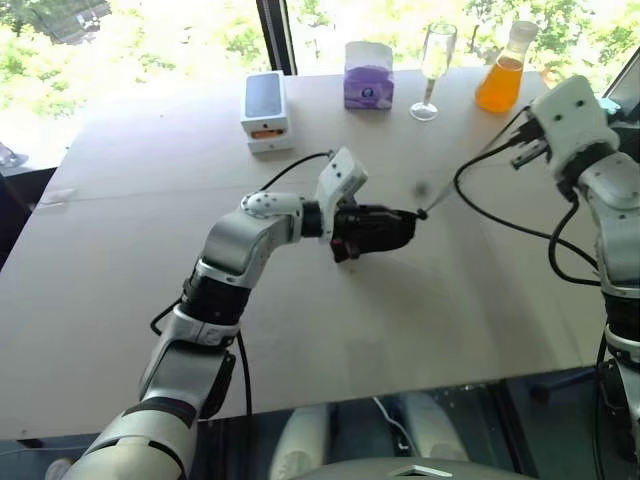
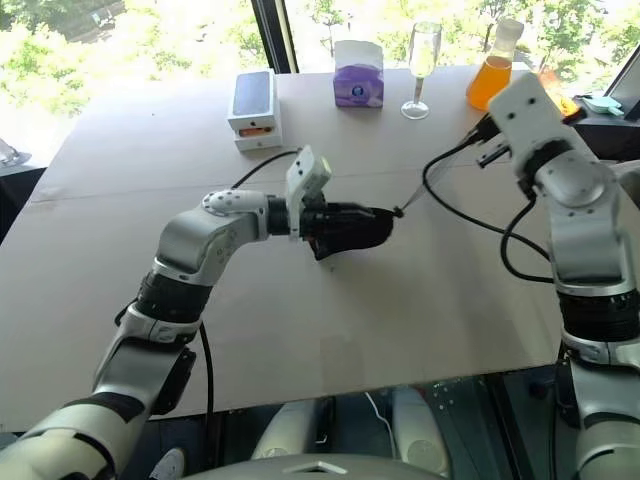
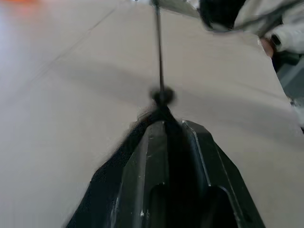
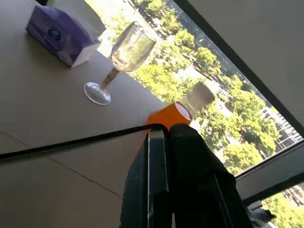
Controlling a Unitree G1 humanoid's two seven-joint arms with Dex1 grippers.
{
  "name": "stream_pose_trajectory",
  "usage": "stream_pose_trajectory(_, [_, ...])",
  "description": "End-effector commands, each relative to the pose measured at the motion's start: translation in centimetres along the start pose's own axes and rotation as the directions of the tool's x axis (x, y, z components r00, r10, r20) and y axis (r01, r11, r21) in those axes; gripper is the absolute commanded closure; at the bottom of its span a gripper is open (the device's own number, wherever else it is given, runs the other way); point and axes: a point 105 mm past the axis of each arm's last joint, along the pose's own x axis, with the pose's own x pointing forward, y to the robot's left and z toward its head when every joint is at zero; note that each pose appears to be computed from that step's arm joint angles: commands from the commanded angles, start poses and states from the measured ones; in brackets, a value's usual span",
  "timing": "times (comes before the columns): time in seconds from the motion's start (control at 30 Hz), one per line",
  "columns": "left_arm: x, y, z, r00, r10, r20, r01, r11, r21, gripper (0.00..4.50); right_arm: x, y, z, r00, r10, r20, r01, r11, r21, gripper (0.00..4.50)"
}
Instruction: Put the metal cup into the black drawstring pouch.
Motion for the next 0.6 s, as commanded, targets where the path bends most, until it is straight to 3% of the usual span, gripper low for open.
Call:
stream_pose_trajectory(0.03, [-0.4,0.3,-0.7,0.999,0.021,-0.042,-0.021,1.0,0.021,4.45,-1.0,-0.9,-2.4,0.998,-0.04,-0.051,0.041,0.999,0.007,4.5])
stream_pose_trajectory(0.3, [0.3,1.0,1.2,0.995,0.073,0.063,-0.076,0.996,0.041,4.45,-2.6,6.0,-4.4,0.974,0.22,-0.056,-0.211,0.969,0.124,4.5])
stream_pose_trajectory(0.5, [0.1,1.2,1.6,0.991,0.086,0.101,-0.089,0.996,0.018,4.45,-4.7,10.8,-0.6,0.898,0.429,0.092,-0.439,0.878,0.193,4.5])
stream_pose_trajectory(0.6, [0.0,1.7,1.6,0.986,0.122,0.115,-0.122,0.993,-0.007,4.45,-7.9,15.8,3.8,0.724,0.633,0.272,-0.689,0.673,0.268,4.5])
